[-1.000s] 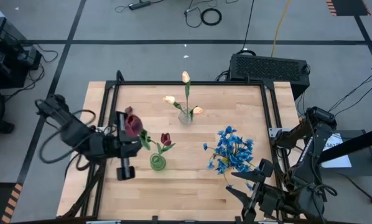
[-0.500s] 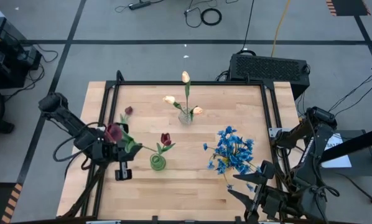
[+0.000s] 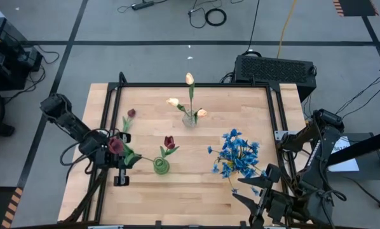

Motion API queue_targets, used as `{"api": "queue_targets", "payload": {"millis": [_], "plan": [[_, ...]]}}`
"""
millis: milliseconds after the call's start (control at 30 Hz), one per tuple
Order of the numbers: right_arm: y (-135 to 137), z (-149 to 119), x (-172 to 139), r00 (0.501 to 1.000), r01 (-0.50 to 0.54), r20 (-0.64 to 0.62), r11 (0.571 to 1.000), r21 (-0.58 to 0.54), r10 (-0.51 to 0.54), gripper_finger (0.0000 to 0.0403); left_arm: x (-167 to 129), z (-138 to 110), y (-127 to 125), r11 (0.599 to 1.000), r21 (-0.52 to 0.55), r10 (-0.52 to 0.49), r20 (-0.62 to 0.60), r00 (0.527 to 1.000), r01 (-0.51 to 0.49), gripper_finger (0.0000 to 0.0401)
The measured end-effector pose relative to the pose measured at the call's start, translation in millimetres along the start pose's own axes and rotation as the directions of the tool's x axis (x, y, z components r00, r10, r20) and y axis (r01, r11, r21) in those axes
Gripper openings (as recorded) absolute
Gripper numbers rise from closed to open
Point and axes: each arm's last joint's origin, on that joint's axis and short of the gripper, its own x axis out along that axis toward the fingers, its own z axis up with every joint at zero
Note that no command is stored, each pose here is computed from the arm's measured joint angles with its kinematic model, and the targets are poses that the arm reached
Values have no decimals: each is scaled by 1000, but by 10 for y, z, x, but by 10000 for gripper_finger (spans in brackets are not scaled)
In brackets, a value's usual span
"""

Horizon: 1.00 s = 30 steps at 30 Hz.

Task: Sort flowers into vase by color
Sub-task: Put the right red flower into the green vase

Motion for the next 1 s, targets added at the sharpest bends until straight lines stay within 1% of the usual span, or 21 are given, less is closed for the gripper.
{"api": "queue_targets", "payload": {"millis": [167,333,500,667,767,867,1000], "plan": [[1,-1,1,1000,0,0,1000,-2,0,210,-107,-108,8,1000,-2,-23,-28,999,23,0],[0,-2,5,1000,1,-1,1000,-2,-1,210,-115,-214,-44,1000,23,-4,-95,996,6,0],[0,-5,7,1000,1,-1,1000,-6,-1,210,-128,-346,-114,1000,16,10,-159,987,-8,0],[0,-5,7,1000,1,-2,1000,-6,-1,210,-138,-409,-134,999,19,45,-200,979,-42,0],[0,-5,7,1000,1,-2,1000,-6,-1,210,-135,-430,-135,999,26,49,-207,977,-45,0],[0,-4,7,1000,1,-2,1000,-6,-1,210,-140,-456,-143,998,39,64,-225,972,-57,0],[0,-5,7,1000,1,-2,1000,-6,-1,210,-159,-546,-183,996,75,70,-279,958,-51,0]]}}
